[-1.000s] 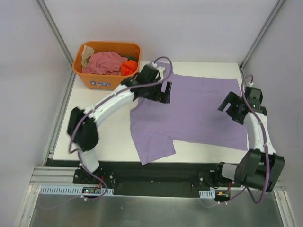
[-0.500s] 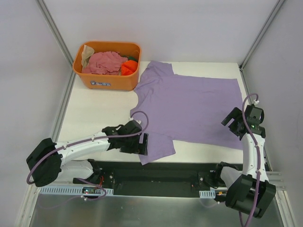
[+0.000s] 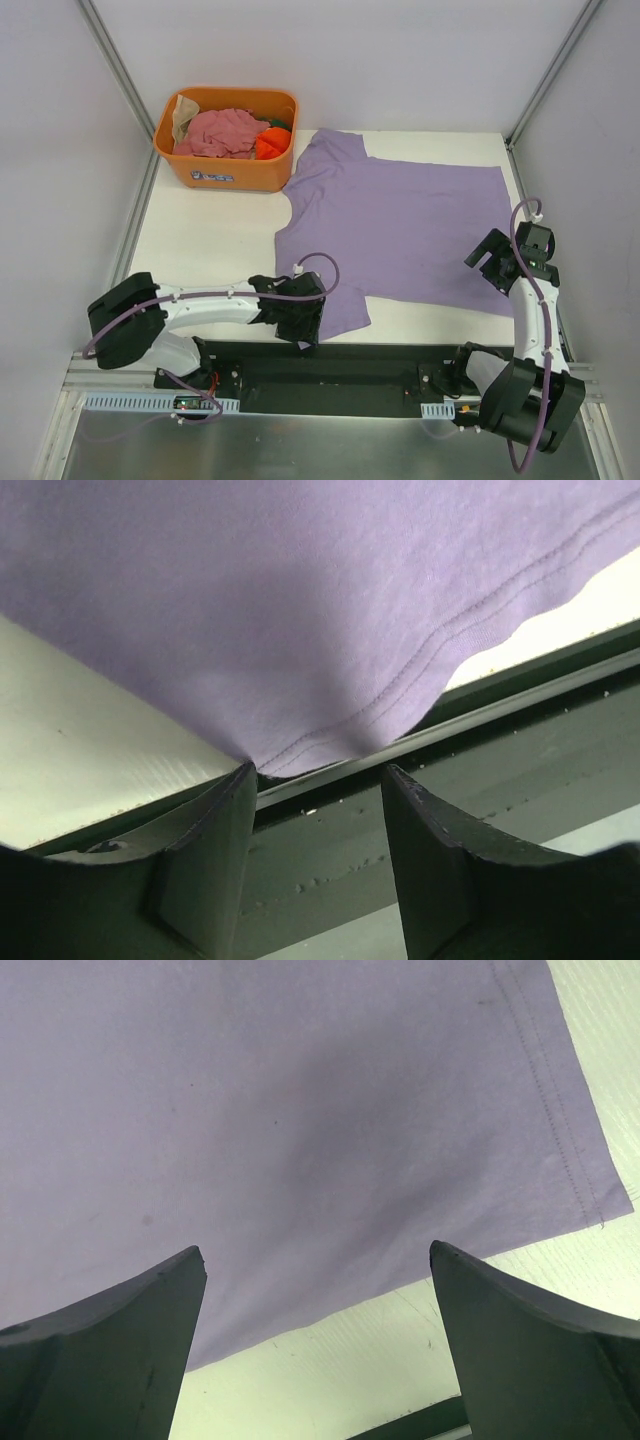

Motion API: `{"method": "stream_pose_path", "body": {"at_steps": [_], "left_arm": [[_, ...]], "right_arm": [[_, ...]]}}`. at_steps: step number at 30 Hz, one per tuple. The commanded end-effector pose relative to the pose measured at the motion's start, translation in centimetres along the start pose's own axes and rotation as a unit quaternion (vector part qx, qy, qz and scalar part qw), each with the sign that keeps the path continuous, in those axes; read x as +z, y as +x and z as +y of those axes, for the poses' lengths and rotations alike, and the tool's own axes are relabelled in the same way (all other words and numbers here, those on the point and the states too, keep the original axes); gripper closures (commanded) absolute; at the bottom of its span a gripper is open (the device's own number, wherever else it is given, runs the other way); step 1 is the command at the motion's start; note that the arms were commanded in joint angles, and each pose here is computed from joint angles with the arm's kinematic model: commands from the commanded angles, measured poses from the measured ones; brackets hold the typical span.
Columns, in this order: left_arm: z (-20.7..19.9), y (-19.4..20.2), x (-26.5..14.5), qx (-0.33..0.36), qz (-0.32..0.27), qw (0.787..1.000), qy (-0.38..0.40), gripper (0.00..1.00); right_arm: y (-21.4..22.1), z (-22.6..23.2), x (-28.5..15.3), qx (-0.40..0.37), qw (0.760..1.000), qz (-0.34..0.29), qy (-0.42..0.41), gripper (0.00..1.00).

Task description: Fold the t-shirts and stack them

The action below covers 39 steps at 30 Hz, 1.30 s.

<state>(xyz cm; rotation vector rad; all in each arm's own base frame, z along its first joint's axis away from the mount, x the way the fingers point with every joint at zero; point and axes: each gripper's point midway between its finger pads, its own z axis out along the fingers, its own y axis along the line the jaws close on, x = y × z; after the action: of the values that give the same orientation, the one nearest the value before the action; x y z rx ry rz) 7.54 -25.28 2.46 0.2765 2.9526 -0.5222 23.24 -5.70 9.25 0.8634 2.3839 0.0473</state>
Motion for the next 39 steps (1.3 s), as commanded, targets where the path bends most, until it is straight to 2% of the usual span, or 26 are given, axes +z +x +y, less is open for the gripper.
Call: {"method": "stream_pose_path", "body": {"at_steps": [1,5,8,11,13,15,22,26,30,35,39], "left_arm": [[-1.0,-0.7,0.3,-0.002,0.0,1.0,-0.013,0.51],[-1.0,-1.7,0.9,-0.003,-0.008,0.999,-0.036,0.58],[-0.1,-2.1,1.0,-0.006,-0.014,0.997,-0.071,0.69],[1.4,-2.5,0.9,-0.016,-0.028,0.993,-0.117,0.83],[1.6,-2.8,0.7,-0.014,-0.033,0.992,-0.124,1.0],[1.1,-3.0,0.3,-0.004,-0.034,0.993,-0.114,1.0],[-1.8,-5.3,-1.5,0.048,-0.068,0.994,-0.065,1.0],[-3.2,-5.8,-1.8,0.075,-0.071,0.994,-0.041,1.0],[-3.4,-6.0,-1.8,0.082,-0.071,0.993,-0.037,1.0],[-3.4,-6.0,-1.7,0.077,-0.073,0.994,-0.035,1.0],[-3.1,-6.0,-1.7,0.067,-0.081,0.994,-0.039,1.0]], "right_arm": [[-0.3,0.2,0.1,0.01,1.0,-0.002,-0.006,0.04],[-0.2,0.2,0.2,0.009,1.0,0.001,-0.005,0.04],[-0.3,0.0,0.1,0.01,1.0,-0.002,-0.002,0.04],[-0.3,-0.1,0.1,0.012,1.0,-0.004,-0.001,0.04],[-0.3,-0.3,0.1,0.017,1.0,-0.006,0.003,0.04],[-0.5,-0.5,-0.1,0.029,0.999,-0.009,0.01,0.04],[0.0,-5.9,-1.2,0.115,0.984,-0.021,0.135,0.04],[0.5,-7.8,-1.0,0.198,0.971,-0.009,0.132,0.04],[0.7,-9.5,-0.3,0.244,0.96,0.004,0.136,0.01],[0.6,-9.9,1.3,0.25,0.959,0.0,0.133,0.18],[1.2,-11.1,1.9,0.258,0.951,0.013,0.167,0.31]]}}
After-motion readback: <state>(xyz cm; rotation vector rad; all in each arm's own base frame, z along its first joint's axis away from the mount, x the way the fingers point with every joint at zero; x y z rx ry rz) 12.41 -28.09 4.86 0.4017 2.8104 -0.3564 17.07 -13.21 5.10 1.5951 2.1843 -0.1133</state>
